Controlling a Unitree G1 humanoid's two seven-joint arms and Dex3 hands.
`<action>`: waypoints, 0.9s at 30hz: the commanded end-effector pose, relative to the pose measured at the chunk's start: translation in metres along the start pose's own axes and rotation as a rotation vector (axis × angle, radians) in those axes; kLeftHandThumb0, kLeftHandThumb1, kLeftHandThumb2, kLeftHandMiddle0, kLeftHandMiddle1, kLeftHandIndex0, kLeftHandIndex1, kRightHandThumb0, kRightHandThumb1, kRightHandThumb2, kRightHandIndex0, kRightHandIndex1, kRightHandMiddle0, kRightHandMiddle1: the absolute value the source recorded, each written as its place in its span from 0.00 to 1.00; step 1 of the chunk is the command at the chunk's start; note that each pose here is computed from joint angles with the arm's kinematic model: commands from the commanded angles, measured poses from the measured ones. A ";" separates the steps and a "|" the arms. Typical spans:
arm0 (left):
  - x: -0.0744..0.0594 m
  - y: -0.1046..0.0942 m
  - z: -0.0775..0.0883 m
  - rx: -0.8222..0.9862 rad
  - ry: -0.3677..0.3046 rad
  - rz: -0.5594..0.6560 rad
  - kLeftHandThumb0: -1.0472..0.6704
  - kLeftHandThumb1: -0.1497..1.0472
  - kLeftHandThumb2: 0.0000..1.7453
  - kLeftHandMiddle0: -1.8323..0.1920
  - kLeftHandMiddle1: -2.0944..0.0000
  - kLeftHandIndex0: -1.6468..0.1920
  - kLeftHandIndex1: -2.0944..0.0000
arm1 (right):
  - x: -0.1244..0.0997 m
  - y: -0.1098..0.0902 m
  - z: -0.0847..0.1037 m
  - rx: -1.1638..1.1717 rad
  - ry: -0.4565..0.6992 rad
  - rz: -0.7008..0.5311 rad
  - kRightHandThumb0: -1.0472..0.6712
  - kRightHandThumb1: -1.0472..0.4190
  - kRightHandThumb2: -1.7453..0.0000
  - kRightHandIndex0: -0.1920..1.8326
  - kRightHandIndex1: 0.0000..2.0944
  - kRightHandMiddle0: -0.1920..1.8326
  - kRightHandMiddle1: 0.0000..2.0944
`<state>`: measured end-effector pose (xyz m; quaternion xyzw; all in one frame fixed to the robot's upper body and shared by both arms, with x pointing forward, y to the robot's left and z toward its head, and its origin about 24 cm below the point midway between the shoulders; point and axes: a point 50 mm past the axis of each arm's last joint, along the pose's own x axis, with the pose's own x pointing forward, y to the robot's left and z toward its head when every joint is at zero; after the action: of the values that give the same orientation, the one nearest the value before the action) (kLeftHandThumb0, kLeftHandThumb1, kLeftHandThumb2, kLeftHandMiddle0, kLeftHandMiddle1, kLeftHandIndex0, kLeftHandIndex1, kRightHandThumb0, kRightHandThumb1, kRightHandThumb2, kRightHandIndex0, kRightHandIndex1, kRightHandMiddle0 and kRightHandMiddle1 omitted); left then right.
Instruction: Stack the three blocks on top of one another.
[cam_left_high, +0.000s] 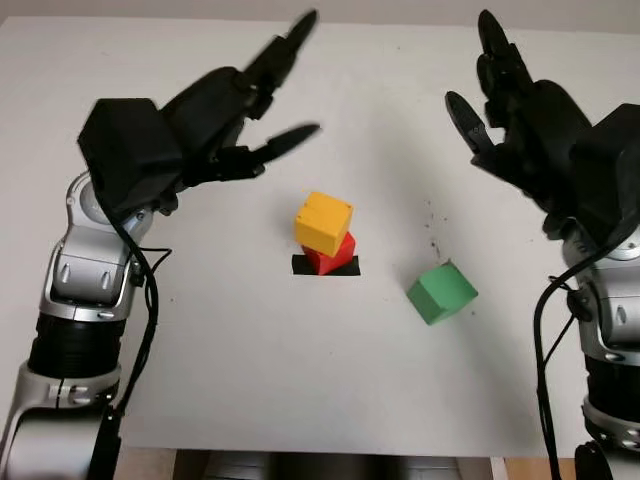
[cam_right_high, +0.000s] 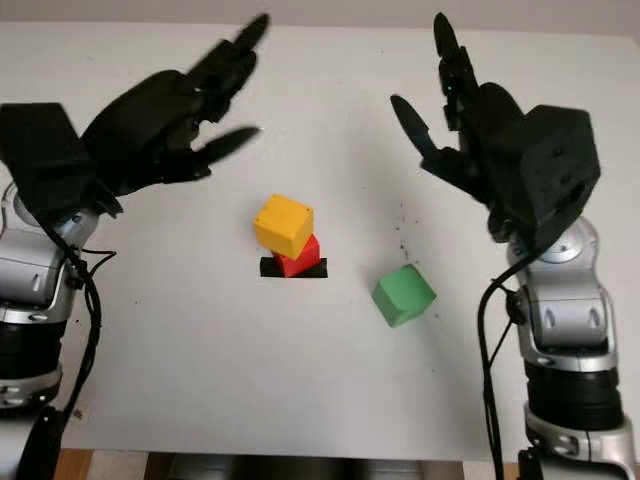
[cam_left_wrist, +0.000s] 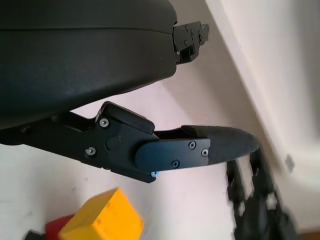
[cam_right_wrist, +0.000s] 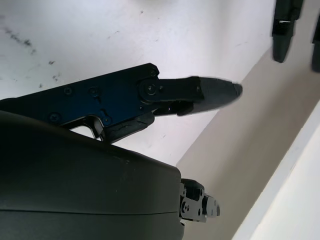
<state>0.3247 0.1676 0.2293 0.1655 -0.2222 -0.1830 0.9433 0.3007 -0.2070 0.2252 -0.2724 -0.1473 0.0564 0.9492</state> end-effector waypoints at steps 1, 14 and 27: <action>-0.010 0.005 -0.010 -0.070 0.013 0.082 0.13 1.00 0.33 1.00 1.00 1.00 1.00 | -0.008 -0.007 0.009 -0.116 -0.029 0.035 0.21 0.03 0.96 0.10 0.05 0.13 0.06; -0.045 0.003 -0.064 -0.246 0.175 0.327 0.16 1.00 0.36 1.00 1.00 1.00 1.00 | -0.057 -0.020 0.031 -0.534 -0.030 0.269 0.26 0.14 0.97 0.16 0.04 0.24 0.05; -0.052 -0.002 -0.081 -0.227 0.253 0.313 0.16 1.00 0.35 1.00 1.00 1.00 1.00 | -0.071 -0.001 0.053 -0.858 -0.090 0.563 0.24 0.13 0.97 0.16 0.03 0.27 0.03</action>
<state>0.3224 0.2042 0.1437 0.0328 -0.1049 -0.0354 0.9933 0.2194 -0.1988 0.2487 -0.6502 -0.1127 0.2496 0.7087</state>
